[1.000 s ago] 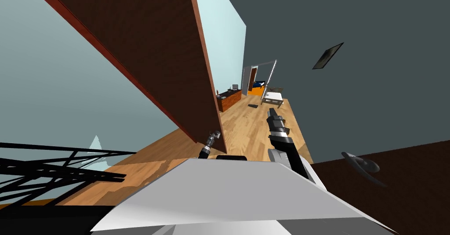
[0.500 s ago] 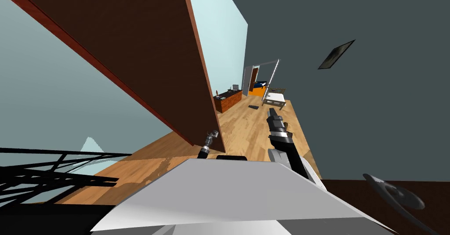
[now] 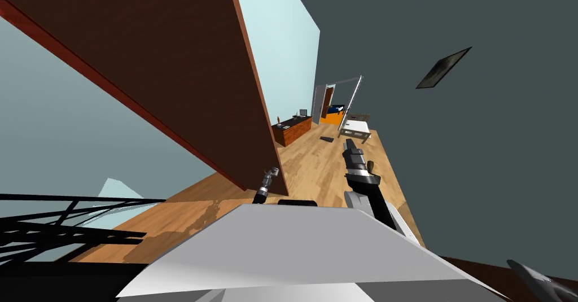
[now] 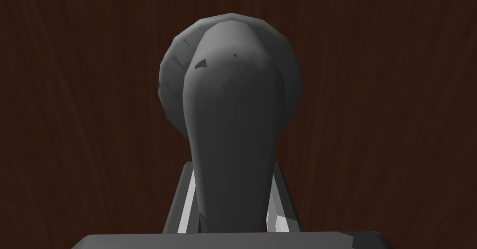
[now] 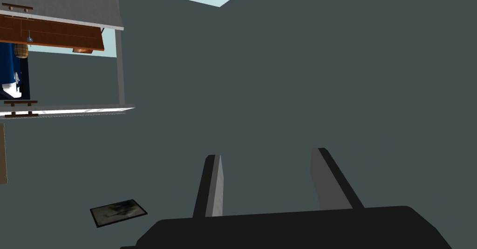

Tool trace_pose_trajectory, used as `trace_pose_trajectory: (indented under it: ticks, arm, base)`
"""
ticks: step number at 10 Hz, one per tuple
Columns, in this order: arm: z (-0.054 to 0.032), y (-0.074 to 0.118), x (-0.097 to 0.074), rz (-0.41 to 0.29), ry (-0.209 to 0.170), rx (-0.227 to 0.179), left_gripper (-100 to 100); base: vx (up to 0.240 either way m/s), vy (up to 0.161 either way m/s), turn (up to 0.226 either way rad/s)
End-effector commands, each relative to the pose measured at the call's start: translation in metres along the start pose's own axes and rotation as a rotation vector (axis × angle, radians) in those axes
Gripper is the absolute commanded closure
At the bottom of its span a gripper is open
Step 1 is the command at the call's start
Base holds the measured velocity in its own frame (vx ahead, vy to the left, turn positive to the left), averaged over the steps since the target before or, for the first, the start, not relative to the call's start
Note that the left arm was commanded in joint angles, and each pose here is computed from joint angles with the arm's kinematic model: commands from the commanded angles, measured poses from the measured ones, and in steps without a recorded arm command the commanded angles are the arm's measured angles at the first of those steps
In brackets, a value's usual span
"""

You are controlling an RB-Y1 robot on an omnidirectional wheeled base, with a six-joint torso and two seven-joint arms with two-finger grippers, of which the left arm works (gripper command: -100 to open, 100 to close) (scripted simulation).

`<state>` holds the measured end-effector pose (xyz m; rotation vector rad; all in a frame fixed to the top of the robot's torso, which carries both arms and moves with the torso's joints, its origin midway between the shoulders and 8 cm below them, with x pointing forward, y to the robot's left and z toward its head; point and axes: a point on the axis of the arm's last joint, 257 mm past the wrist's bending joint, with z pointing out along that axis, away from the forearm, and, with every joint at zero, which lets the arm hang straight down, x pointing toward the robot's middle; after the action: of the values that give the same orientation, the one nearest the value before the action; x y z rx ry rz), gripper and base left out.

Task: Push the door open

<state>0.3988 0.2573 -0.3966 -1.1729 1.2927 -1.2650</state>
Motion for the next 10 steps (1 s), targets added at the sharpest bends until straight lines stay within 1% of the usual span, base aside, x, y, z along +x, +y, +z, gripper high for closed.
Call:
trace_pose_trajectory:
  ticks: [1, 4, 6, 7, 8, 10]
  arm:
    - [0.0087, -0.005, -0.010, 0.001, -0.031, 0.016, 100]
    - [0.0149, -0.006, -0.027, -0.002, -0.089, 0.017, 100]
    - [0.0174, -0.005, -0.035, -0.005, -0.117, 0.017, 100]
    - [0.0140, -0.004, -0.036, -0.002, -0.113, 0.011, 100]
    - [0.0153, -0.005, -0.043, -0.001, -0.133, 0.015, 100]
    - [0.0160, -0.005, -0.053, -0.001, -0.163, 0.016, 100]
  base:
    - [0.207, -0.127, 0.078]
    - [0.198, -0.116, 0.071]
    - [0.176, -0.103, 0.063]
    - [0.082, -0.024, 0.025]
    - [0.124, -0.041, 0.039]
    - [0.214, -0.059, 0.059]
